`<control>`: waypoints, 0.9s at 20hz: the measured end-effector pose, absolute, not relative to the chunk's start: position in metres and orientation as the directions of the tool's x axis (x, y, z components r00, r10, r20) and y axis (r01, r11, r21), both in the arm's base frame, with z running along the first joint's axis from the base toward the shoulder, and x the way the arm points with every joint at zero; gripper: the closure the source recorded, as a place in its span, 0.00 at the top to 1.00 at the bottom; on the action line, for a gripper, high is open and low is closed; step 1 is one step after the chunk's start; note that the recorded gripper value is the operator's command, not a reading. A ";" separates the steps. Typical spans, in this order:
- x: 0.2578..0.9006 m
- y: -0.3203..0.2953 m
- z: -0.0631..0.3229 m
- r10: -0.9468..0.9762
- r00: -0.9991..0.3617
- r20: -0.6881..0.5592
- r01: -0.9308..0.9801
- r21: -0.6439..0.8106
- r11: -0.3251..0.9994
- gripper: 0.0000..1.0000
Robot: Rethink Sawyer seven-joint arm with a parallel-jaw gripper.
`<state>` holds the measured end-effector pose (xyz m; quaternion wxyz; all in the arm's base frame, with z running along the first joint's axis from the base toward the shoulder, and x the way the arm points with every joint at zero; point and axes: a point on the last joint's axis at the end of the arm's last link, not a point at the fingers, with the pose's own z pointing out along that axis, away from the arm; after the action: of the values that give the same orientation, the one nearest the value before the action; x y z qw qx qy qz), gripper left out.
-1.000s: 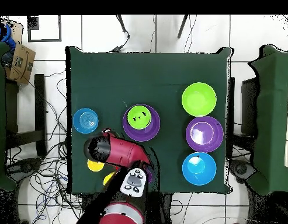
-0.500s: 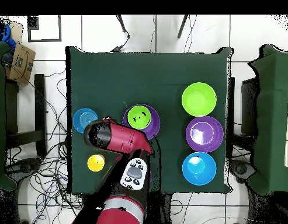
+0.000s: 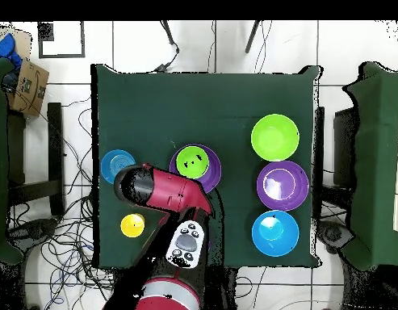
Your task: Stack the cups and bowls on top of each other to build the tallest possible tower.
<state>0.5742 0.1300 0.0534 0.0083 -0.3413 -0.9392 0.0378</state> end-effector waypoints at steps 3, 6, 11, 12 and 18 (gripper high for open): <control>0.575 0.131 0.066 0.644 -0.765 -0.006 0.643 -0.069 0.763 1.00; 0.576 0.132 0.075 0.645 -0.764 -0.013 0.645 -0.060 0.762 1.00; 0.577 0.132 0.088 0.647 -0.762 -0.024 0.647 -0.044 0.761 1.00; 0.576 0.133 0.090 0.647 -0.762 -0.024 0.648 -0.043 0.761 1.00; 0.566 0.133 0.097 0.651 -0.759 -0.016 0.651 -0.043 0.758 1.00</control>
<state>0.5661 0.1334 0.0970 -0.0002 -0.3471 -0.9376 0.0228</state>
